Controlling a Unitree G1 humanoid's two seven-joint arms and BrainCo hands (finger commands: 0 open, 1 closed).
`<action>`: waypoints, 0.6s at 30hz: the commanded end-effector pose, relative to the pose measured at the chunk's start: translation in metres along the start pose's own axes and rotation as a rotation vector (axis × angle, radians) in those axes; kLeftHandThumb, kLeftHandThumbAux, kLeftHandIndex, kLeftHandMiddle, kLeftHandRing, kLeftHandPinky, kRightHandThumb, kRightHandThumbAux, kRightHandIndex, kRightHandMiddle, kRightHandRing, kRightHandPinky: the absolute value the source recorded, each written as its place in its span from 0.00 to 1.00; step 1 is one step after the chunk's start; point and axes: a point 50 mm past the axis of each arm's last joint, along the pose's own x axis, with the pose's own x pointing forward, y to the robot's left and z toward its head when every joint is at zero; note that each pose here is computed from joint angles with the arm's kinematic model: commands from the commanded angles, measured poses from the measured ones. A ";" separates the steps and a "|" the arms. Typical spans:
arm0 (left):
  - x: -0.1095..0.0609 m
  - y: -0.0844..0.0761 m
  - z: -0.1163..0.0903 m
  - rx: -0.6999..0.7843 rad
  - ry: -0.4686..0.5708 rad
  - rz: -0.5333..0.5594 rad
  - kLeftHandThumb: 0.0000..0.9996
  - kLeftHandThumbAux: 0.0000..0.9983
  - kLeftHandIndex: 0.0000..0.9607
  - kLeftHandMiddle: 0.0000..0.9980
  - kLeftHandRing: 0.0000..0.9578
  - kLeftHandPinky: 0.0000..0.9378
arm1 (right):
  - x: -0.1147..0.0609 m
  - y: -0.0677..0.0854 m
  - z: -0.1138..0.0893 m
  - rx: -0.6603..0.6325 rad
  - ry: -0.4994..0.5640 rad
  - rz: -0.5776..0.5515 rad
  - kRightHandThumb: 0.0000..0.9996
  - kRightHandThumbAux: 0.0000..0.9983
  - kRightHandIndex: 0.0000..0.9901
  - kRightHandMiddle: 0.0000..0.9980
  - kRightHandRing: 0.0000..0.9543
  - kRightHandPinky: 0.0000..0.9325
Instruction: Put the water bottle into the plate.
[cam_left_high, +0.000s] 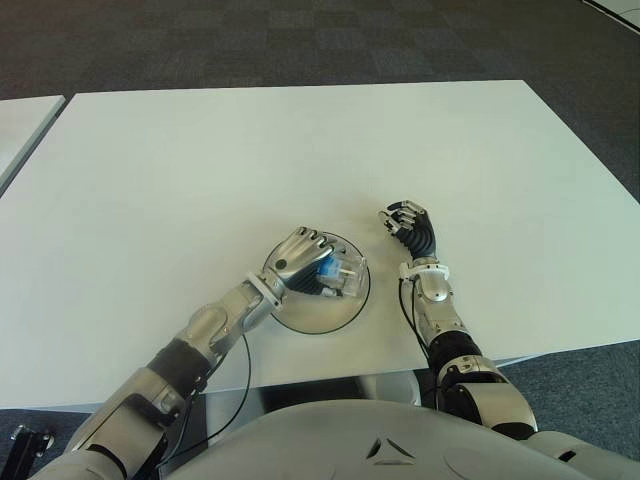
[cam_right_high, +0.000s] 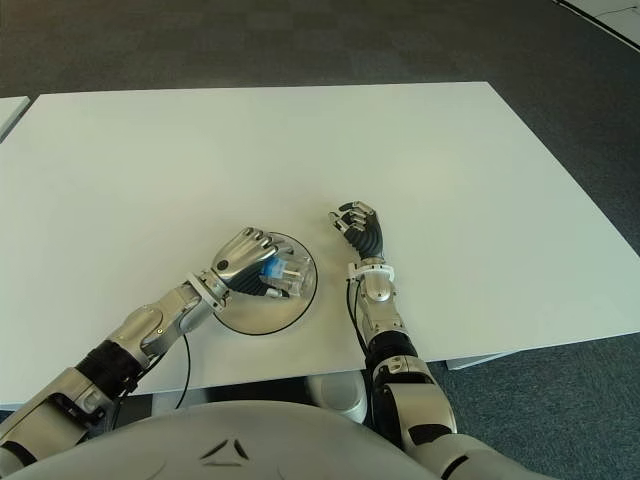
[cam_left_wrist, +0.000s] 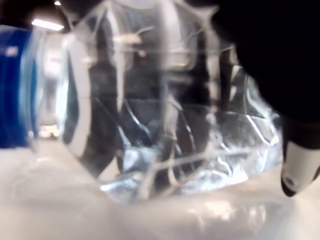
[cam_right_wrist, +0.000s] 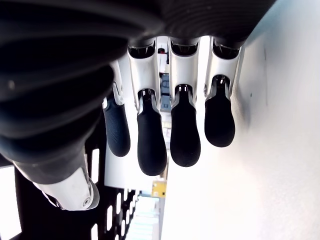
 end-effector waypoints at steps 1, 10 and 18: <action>0.001 -0.002 0.000 0.000 0.010 -0.009 0.85 0.67 0.42 0.55 0.88 0.88 | -0.030 -0.001 -0.046 0.001 0.249 -0.007 0.71 0.73 0.44 0.67 0.70 0.71; 0.000 -0.003 -0.001 -0.070 0.028 -0.071 0.84 0.66 0.44 0.55 0.76 0.72 | -0.030 -0.001 -0.046 -0.004 0.249 -0.001 0.71 0.73 0.44 0.67 0.70 0.71; 0.000 -0.002 -0.002 -0.075 0.000 -0.112 0.56 0.58 0.30 0.40 0.44 0.42 | -0.030 -0.001 -0.046 -0.002 0.250 -0.006 0.71 0.73 0.44 0.67 0.70 0.71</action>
